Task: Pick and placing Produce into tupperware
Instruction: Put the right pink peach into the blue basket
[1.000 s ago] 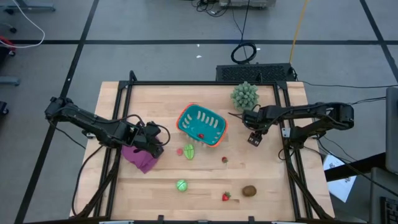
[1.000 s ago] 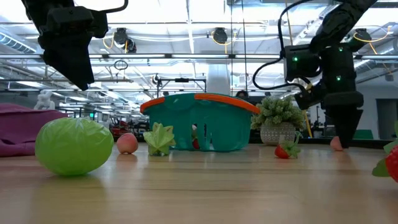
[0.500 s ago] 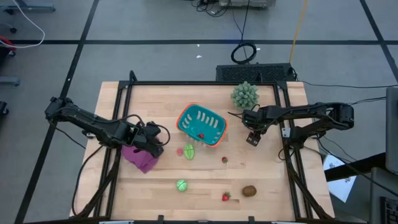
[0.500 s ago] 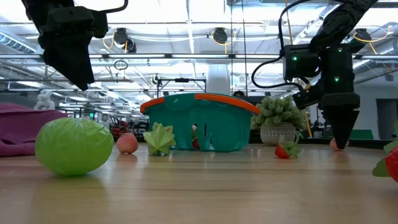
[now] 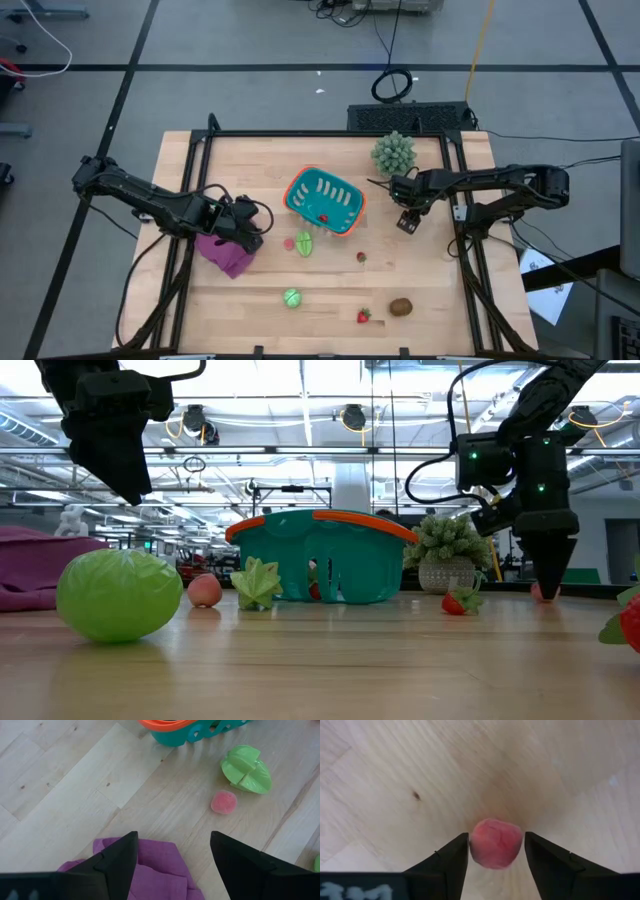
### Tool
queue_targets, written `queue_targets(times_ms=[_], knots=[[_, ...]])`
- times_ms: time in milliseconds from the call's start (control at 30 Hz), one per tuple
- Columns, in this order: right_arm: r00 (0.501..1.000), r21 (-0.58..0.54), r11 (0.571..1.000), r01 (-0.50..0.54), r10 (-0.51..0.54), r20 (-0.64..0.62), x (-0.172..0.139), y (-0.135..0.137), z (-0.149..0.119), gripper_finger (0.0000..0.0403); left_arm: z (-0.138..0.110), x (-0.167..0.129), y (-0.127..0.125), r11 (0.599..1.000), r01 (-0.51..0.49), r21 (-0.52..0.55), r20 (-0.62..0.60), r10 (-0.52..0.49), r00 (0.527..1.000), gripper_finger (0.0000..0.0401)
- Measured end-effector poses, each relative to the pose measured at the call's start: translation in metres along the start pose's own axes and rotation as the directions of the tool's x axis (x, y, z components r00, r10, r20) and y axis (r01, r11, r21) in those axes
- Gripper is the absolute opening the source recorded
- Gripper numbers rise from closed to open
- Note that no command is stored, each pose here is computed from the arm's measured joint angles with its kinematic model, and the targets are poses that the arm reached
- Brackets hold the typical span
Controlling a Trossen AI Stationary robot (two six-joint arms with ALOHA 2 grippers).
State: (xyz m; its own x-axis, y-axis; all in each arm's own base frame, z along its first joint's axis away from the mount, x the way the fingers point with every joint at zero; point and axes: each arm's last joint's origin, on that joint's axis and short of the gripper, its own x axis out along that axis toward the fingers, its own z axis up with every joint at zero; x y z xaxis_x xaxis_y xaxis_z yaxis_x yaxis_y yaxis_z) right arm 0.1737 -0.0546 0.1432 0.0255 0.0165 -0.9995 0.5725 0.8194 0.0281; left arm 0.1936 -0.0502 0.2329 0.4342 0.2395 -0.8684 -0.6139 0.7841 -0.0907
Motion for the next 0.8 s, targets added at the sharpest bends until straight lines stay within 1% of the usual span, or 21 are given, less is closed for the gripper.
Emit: queue_targets(times_ms=[467, 667, 800], knots=[[1.0, 0.0, 1.0, 0.001, -0.001, -0.004, 0.0, 0.0, 0.0, 0.0111, 0.0, 0.0, 0.0, 1.0, 0.0, -0.001, 0.0, 0.0, 1.0, 0.0253], [1.0, 0.015, 1.0, -0.008, 0.008, -0.013, -0.001, 0.001, 0.0, 0.0104, 0.0, 0.0, 0.0, 1.0, 0.0, -0.001, 0.0, 0.0, 1.0, 0.0253], [0.999, 0.003, 0.999, -0.033, 0.033, -0.001, -0.016, 0.007, 0.008, 0.0104, 0.0, 0.0, 0.0, 1.0, -0.001, -0.001, 0.001, 0.001, 1.0, 0.0253]])
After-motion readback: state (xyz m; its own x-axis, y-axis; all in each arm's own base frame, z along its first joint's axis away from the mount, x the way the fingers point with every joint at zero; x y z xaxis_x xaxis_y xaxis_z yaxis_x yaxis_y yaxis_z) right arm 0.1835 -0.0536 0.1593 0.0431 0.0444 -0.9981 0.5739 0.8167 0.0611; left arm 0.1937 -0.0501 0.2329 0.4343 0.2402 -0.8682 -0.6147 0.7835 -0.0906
